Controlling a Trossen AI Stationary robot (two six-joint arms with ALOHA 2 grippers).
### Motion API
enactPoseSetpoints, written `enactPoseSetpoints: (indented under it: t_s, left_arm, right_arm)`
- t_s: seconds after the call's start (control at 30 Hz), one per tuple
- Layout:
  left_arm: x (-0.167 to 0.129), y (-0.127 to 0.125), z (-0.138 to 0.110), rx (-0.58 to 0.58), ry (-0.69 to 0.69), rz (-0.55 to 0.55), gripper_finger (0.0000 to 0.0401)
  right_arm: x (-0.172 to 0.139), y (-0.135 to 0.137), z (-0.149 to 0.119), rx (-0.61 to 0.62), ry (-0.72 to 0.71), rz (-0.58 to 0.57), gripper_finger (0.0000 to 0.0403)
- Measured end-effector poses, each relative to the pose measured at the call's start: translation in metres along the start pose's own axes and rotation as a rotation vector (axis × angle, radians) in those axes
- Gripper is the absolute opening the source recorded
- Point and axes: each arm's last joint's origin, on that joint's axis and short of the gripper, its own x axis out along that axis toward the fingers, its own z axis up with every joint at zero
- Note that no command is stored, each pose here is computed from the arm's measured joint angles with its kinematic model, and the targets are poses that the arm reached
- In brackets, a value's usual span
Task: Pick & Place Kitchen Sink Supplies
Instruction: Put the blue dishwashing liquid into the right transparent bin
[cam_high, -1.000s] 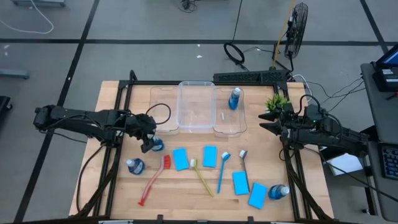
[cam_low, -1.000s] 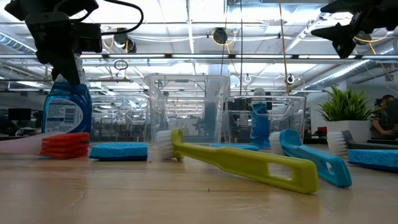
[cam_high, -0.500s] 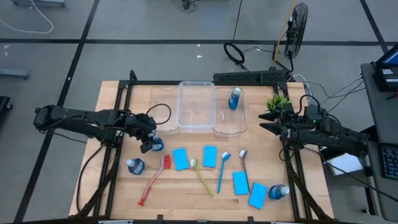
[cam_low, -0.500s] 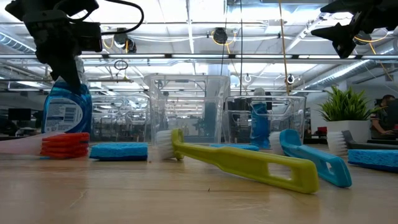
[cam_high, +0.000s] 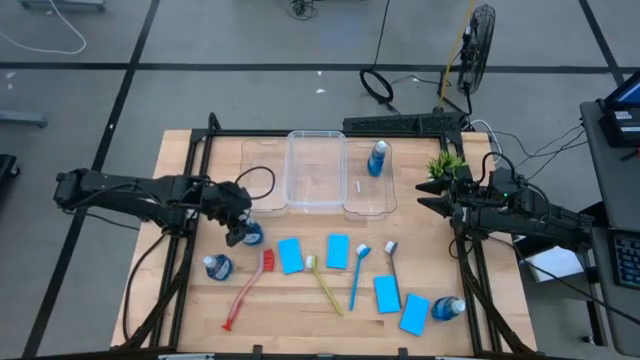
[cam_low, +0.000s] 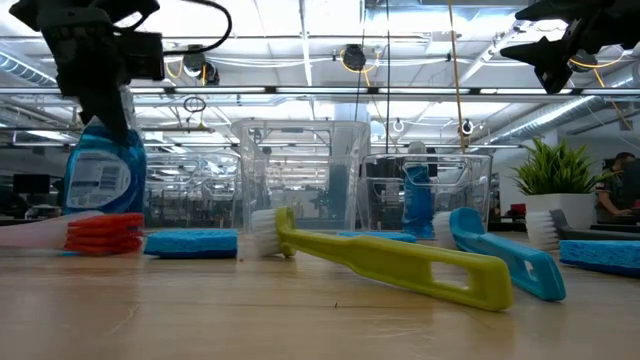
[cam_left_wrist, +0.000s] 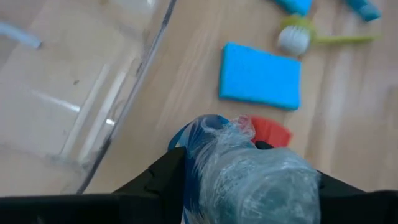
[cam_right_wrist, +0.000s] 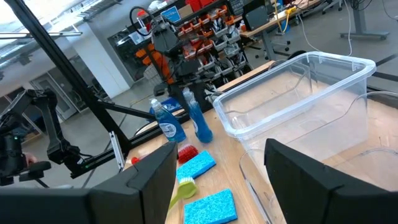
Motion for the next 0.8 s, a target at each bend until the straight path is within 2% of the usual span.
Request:
enactPoseSetpoints:
  t_s: [0.23,0.4,0.63,0.8]
  left_arm:
    - [-0.029,-0.016,0.025,0.04,-0.11,-0.05,0.0172]
    - [-0.056,-0.03,0.047,0.059,-0.259,-0.086,0.0172]
    - [-0.081,-0.048,0.078,0.088,-0.574,-0.224,0.0172]
    - [-0.083,-0.056,0.09,0.134,-0.666,-0.341,0.0172]
  right_arm:
    - [0.0,0.0,0.0,0.004,-0.001,0.001,0.0228]
    - [0.0,0.0,0.0,0.024,-0.001,0.001,0.0228]
    - [0.0,0.0,0.0,0.018,-0.003,0.001,0.0228]
    - [0.001,0.0,0.0,0.018,-0.002,0.001,0.0228]
